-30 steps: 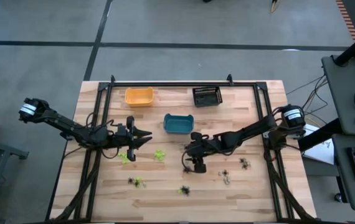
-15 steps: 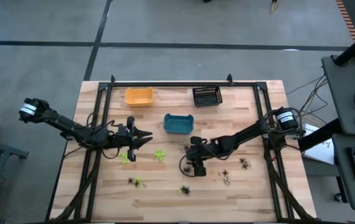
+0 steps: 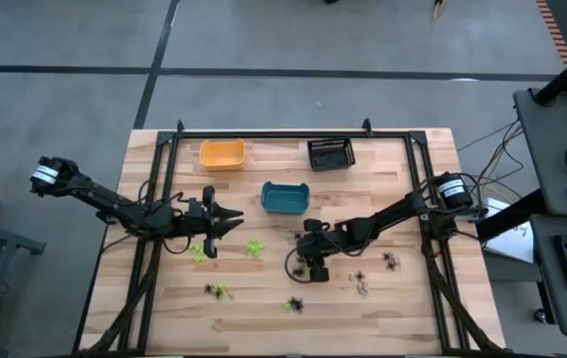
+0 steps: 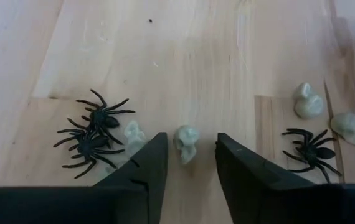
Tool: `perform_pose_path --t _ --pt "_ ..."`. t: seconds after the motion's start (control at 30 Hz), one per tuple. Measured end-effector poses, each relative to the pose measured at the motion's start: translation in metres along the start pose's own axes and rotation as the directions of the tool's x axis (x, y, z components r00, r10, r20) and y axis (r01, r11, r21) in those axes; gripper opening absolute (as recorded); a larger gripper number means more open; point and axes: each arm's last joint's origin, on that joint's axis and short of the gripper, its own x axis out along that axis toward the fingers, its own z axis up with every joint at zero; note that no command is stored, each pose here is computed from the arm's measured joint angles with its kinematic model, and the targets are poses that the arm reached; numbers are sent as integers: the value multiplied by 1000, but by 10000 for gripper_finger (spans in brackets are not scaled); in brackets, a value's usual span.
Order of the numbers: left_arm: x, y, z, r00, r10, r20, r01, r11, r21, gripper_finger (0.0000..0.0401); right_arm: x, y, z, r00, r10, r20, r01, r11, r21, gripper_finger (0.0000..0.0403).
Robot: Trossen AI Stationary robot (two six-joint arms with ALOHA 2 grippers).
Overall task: Sort Halloween decoration
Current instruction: Put the white skull toy into the black bin
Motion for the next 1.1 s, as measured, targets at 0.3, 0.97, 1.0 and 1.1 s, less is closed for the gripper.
perform_pose_path --t 0.3,0.97,1.0,1.1 --pt "0 0 0 1000 0 0 0 1000 0 72 0 -4 0 1000 -5 -2 5 1000 0 34" --pt "0 0 0 1000 0 1 0 1000 -27 72 -38 -24 24 994 -17 105 8 996 91 10" --pt "0 0 0 1000 0 2 0 1000 -27 72 -44 -28 27 993 -26 117 14 995 102 9" --pt "0 0 0 1000 0 4 0 1000 -28 72 -65 -45 35 986 -64 153 42 989 143 9"
